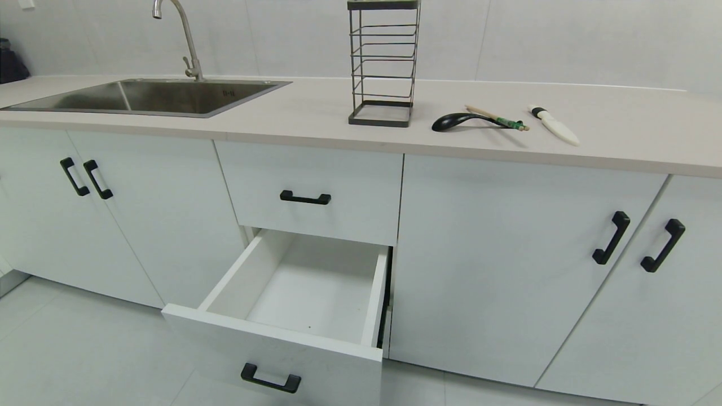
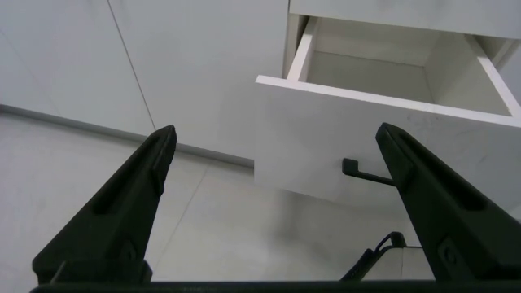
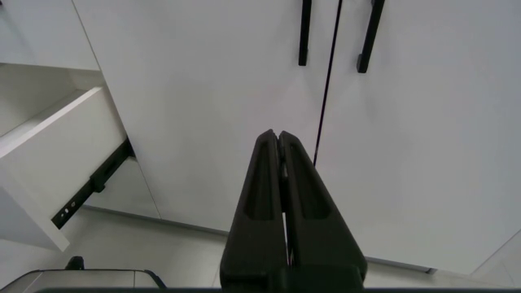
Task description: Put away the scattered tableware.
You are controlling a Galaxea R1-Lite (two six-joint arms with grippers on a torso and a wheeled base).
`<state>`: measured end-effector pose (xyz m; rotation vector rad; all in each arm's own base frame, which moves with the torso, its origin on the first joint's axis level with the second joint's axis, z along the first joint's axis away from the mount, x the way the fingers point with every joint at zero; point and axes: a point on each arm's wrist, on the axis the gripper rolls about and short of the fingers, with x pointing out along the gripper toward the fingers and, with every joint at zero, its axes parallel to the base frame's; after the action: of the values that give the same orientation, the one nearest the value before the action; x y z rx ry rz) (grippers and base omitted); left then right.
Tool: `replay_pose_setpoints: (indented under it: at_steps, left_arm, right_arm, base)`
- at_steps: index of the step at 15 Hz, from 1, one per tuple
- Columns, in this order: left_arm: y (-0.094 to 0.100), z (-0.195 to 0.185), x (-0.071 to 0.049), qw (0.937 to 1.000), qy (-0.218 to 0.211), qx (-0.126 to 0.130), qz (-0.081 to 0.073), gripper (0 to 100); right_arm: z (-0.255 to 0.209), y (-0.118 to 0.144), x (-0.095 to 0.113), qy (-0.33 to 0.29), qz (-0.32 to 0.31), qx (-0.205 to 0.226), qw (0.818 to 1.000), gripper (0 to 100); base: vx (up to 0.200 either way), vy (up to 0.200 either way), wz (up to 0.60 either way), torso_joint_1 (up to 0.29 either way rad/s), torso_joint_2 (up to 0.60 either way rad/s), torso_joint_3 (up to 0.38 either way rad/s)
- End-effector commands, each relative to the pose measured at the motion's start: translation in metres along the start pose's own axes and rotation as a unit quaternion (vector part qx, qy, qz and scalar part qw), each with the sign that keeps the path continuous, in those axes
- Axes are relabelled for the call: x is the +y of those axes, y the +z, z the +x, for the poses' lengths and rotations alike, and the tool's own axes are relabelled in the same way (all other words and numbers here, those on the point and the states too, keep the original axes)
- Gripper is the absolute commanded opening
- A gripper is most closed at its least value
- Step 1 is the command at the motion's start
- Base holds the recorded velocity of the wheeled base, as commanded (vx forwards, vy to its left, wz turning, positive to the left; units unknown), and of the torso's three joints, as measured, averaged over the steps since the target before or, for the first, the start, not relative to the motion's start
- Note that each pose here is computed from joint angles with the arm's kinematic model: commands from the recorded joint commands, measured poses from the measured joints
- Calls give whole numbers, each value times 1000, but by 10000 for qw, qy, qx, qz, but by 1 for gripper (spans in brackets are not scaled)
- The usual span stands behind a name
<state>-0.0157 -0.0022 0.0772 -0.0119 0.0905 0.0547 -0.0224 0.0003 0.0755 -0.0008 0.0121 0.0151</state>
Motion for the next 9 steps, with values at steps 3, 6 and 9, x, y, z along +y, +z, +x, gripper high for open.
replay_pose_setpoints:
  at_steps: [3, 6, 9]
  left_arm:
    - [0, 0, 0, 10000, 50, 29, 6, 100]
    - [0, 0, 0, 10000, 35, 29, 14, 100]
    - [0, 0, 0, 10000, 42, 29, 14, 100]
  right_arm:
    - [0, 0, 0, 1, -3, 8, 10000, 0]
    - [0, 0, 0, 1, -3, 8, 10000, 0]
    - [0, 0, 0, 1, 4, 1, 10000, 0]
  base:
    - [0, 0, 0, 96, -96, -21]
    - [0, 0, 0, 235, -80, -137]
    - [0, 0, 0, 180, -373, -155]
